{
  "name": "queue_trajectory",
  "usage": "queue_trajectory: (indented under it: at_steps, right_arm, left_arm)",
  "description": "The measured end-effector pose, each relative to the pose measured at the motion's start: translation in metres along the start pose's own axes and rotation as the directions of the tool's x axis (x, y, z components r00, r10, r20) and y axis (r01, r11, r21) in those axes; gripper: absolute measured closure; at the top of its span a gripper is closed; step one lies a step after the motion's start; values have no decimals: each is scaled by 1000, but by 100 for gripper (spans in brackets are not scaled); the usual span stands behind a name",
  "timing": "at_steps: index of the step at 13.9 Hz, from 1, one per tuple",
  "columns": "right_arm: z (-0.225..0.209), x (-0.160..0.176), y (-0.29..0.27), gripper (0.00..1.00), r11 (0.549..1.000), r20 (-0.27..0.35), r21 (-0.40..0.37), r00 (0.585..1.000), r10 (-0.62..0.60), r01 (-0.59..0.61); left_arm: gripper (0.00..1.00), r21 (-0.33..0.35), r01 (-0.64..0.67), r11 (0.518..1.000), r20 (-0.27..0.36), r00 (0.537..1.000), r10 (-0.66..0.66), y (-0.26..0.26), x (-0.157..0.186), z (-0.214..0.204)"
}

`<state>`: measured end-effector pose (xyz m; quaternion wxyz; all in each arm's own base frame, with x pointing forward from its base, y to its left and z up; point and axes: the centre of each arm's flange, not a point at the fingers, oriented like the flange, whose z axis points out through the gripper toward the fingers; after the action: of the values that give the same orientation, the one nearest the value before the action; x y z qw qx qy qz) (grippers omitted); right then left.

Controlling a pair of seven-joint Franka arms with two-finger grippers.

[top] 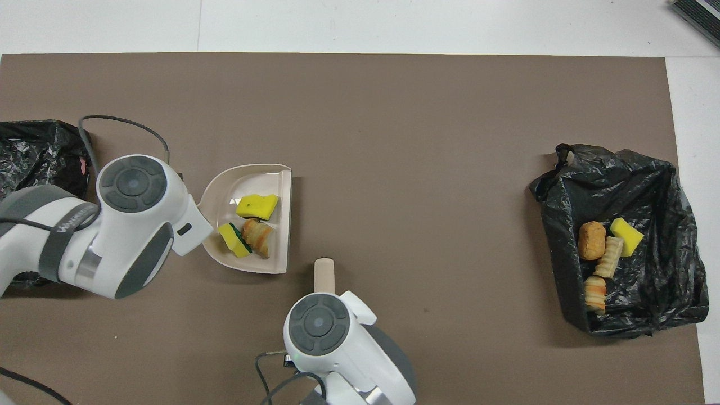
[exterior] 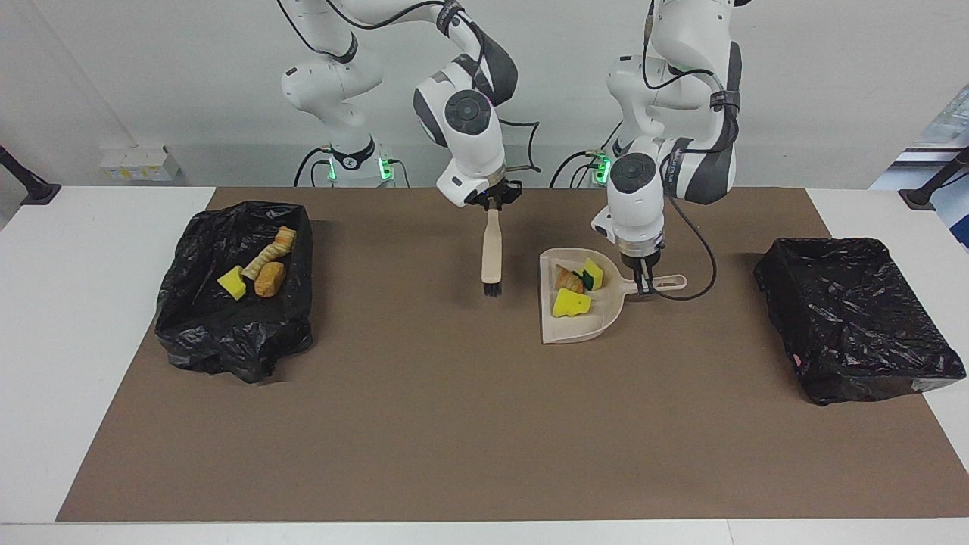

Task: Sweep and dump trash in bin
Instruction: 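Move the dustpan over the bag with the left gripper while the right gripper withdraws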

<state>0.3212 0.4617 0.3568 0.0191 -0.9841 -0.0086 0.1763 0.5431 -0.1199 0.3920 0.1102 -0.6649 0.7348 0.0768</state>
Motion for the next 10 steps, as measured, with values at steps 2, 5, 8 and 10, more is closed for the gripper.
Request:
queue_trajectory:
  at_steps: [2,5,8,10]
  right_arm:
    - [13,-8,-10,74,1000,7,-15,1000,-22,22]
    - [21,-12,-20,74,999,-3,-13,999,-38,38]
    - [21,-9,-33,59,999,-22,-37,999,-28,27]
    - [-6,-1,-33,33,998,-31,-54,999,-20,18]
  left_arm:
    - [67,21,-11,1000,-8,1000,11,-7,-40,-12]
    - [67,29,-13,999,-7,1000,14,-13,-110,-37]
    - [67,42,31,999,-35,999,-29,-15,-190,-62]
    - [67,47,90,995,-38,995,-88,-7,-253,-65]
